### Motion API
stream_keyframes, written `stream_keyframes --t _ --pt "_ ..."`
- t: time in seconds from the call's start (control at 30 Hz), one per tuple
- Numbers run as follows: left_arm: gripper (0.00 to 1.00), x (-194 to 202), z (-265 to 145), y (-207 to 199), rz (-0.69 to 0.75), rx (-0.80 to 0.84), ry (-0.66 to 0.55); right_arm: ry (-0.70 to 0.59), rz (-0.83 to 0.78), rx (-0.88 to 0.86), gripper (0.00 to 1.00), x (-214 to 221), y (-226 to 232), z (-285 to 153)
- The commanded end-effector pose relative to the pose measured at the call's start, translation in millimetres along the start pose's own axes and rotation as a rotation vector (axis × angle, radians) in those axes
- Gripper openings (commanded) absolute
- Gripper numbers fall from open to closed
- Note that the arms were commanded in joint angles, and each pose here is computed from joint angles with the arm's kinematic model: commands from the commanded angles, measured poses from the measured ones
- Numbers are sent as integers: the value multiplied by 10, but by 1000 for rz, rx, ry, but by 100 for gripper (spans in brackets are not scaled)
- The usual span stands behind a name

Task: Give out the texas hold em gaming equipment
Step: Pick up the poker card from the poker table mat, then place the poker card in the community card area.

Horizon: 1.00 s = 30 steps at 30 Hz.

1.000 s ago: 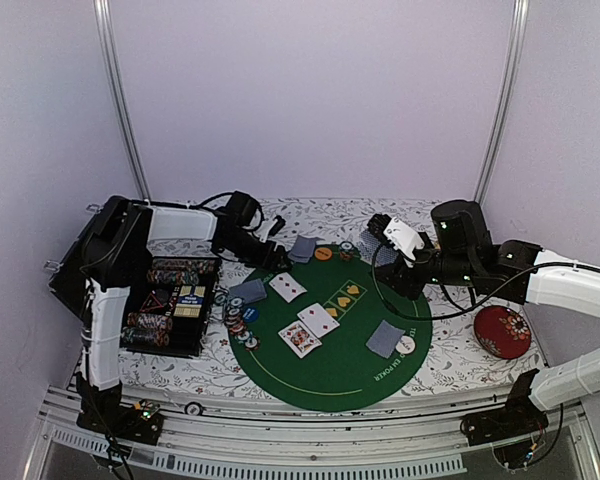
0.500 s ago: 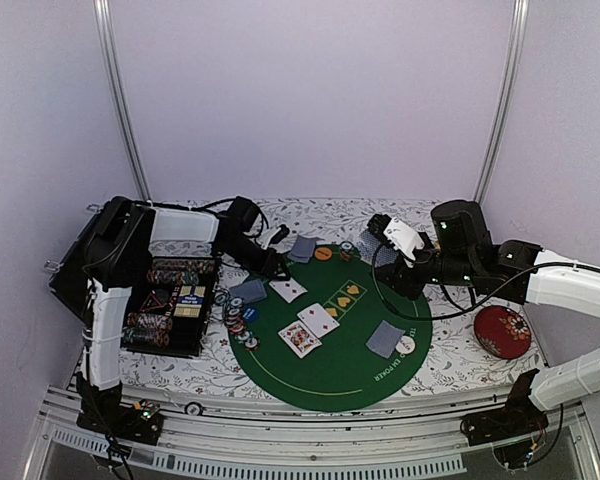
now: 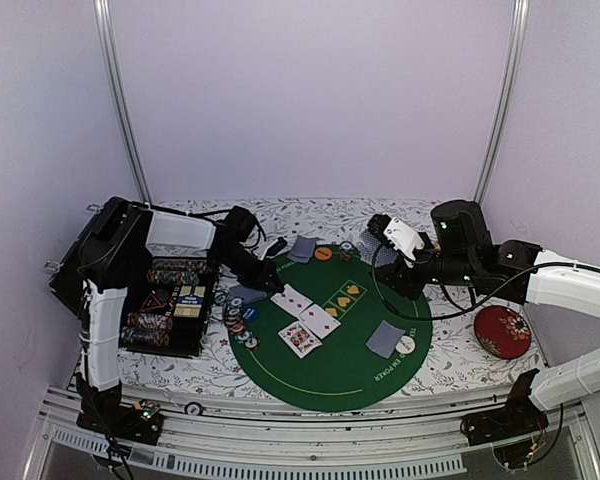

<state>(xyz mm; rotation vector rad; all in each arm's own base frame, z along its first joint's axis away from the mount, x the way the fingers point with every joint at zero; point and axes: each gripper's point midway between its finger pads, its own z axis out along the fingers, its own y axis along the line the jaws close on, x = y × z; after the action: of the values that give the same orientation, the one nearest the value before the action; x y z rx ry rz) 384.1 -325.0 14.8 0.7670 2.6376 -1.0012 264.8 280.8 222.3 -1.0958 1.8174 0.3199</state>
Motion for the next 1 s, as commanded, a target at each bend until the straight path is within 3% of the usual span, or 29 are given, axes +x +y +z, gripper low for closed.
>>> stream_keyframes --t 0.0,0.17,0.27,0.33,0.47,0.63,0.77,0.97 --pt "0 -156 -218 -237 27 0 -80 -29 1 10 44 -98 -40 -61" --pt "0 -550 -610 -292 83 -151 -249 -26 3 9 44 -94 -41 -52" --pt "0 -753 -836 -587 162 -176 -357 -30 4 10 44 -108 -43 -57" --pt "0 -801 -850 -896 217 -102 -390 -29 7 11 44 -104 -45 -54" --pt "0 -662 -574 -1440 234 176 -326 -32 6 12 44 -114 -48 -57" --pt "0 -449 -54 -1507 165 315 -212 -35 8 16 44 -109 -54 -80" --pt "0 -338 295 -1408 119 335 -123 -32 8 17 44 -101 -52 -84" --pt "0 -298 583 -1041 110 168 -60 -30 10 17 44 -86 -51 -90"
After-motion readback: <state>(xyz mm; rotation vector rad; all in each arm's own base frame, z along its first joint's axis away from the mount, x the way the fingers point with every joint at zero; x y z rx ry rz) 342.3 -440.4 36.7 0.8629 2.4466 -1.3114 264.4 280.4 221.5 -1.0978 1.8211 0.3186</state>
